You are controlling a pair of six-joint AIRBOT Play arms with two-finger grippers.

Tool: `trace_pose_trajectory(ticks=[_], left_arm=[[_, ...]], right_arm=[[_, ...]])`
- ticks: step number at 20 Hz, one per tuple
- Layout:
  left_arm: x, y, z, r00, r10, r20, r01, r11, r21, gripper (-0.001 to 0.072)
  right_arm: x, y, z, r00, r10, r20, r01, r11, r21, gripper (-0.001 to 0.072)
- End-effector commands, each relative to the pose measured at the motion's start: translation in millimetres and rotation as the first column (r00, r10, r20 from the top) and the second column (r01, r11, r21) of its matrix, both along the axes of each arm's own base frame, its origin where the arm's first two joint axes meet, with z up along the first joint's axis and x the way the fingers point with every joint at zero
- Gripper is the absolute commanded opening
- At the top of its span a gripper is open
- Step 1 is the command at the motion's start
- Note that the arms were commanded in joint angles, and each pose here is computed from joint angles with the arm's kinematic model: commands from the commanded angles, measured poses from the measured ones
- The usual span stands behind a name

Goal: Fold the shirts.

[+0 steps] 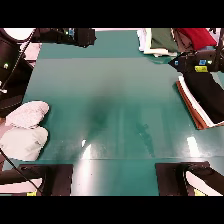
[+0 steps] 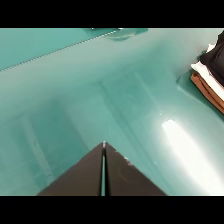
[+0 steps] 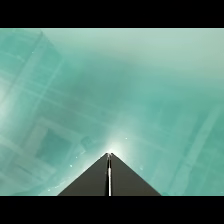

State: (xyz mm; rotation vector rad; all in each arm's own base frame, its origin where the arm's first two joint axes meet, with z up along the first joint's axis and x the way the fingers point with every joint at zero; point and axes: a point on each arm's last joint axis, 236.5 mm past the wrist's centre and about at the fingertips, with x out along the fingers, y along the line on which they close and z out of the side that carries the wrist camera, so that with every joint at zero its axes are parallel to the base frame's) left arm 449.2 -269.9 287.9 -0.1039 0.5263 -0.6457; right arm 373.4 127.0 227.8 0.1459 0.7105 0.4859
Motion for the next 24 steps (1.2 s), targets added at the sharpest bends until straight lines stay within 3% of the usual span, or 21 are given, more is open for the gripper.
trace_pose_trajectory(ticks=[1, 13, 16, 21, 24], left_arm=[[0.2, -0.2, 0.2, 1.0, 0.0, 0.001, 0.0, 1.0, 0.0, 0.0023], [0.9, -1.5, 7.0, 1.0, 0.002, 0.014, -0.002, 1.0, -0.026, 0.0023], [-13.5, 59.6, -4.1, 0.996, 0.078, -0.045, -0.071, 0.988, 0.14, 0.0022], [-58.7, 225.8, -47.3, 0.894, 0.423, -0.149, -0.324, 0.839, 0.436, 0.0023], [-92.1, 292.7, -130.4, 0.765, 0.573, -0.294, -0.338, 0.746, 0.574, 0.0043]], right_arm=[[-0.3, 1.0, 0.8, 1.0, 0.002, 0.002, -0.002, 1.0, 0.001, 0.0017], [-0.7, 1.0, 0.5, 1.0, 0.003, 0.001, -0.003, 1.0, 0.0, 0.0017], [-1.2, 1.1, 0.0, 1.0, 0.004, -0.002, -0.004, 1.0, 0.0, 0.0017], [-5.1, 1.9, -3.5, 1.0, 0.014, -0.022, -0.014, 1.0, -0.005, 0.0017], [-5.0, 1.8, -3.5, 1.0, 0.014, -0.021, -0.014, 1.0, -0.006, 0.0017]])
